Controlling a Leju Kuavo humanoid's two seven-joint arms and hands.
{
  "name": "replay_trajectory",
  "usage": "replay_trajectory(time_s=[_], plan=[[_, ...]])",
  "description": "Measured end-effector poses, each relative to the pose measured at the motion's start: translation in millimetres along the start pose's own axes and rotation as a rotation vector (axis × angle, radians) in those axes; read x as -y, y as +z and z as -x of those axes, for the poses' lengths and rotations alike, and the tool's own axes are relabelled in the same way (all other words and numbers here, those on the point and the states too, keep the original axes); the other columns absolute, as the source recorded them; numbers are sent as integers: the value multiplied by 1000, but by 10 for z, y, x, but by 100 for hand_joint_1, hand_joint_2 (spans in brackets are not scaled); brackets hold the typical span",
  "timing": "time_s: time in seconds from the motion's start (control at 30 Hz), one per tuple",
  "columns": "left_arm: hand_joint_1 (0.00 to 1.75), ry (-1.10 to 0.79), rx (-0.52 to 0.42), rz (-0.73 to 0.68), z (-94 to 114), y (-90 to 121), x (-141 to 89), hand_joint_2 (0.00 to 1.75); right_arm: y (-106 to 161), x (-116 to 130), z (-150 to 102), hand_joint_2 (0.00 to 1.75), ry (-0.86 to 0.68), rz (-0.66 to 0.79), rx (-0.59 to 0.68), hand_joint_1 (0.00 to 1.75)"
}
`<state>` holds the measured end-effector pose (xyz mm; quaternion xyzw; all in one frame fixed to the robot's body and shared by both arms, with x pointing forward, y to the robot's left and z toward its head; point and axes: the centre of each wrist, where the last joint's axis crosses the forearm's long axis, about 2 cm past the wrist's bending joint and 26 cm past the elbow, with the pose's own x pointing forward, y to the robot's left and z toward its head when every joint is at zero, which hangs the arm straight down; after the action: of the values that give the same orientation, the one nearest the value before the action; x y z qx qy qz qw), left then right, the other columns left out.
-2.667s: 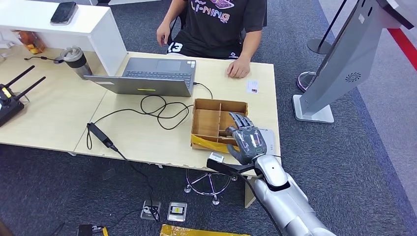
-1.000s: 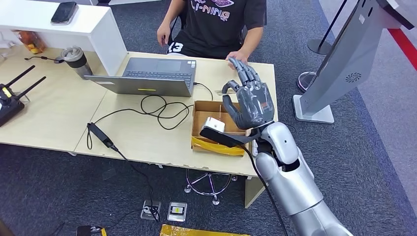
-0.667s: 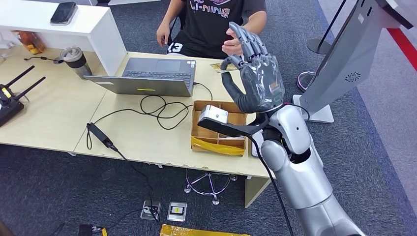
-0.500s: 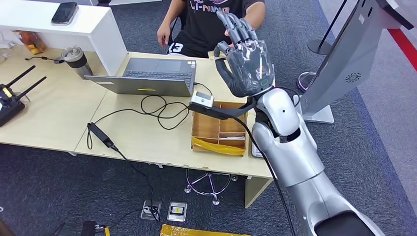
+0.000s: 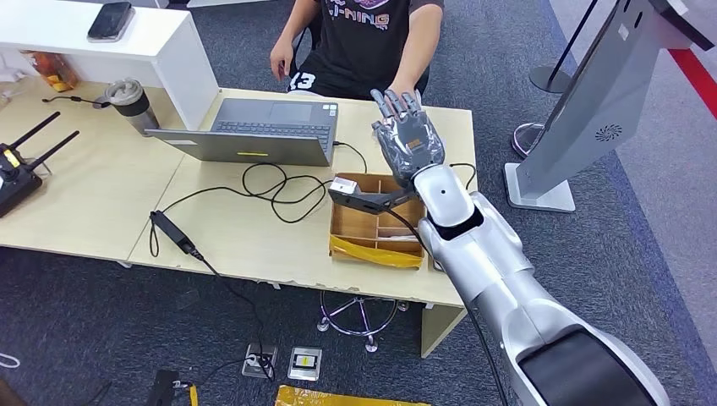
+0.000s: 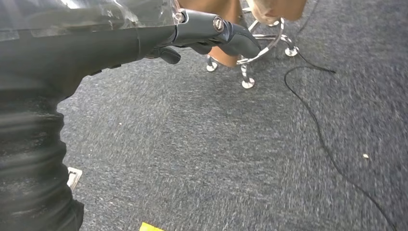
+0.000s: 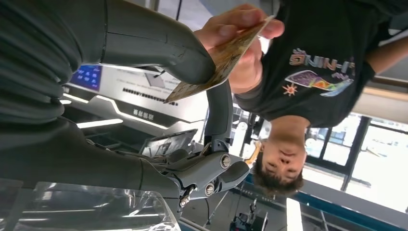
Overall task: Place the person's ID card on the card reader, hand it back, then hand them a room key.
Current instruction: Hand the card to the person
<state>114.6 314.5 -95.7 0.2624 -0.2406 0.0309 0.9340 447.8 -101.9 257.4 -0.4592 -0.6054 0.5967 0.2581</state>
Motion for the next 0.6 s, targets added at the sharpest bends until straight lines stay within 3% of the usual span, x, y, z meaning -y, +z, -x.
replay_trajectory(time_s=[0.2,0.33,0.6], plan=[[0,-8,3,2,26,-25,-57,175,1,-50,88,175,50,-34,-21,175],[0,-14,4,-4,35,-32,-75,175,-8,-52,131,175,70,-43,-28,0],[0,-22,2,-9,57,-42,-106,175,-35,-3,186,175,83,16,-22,0]])
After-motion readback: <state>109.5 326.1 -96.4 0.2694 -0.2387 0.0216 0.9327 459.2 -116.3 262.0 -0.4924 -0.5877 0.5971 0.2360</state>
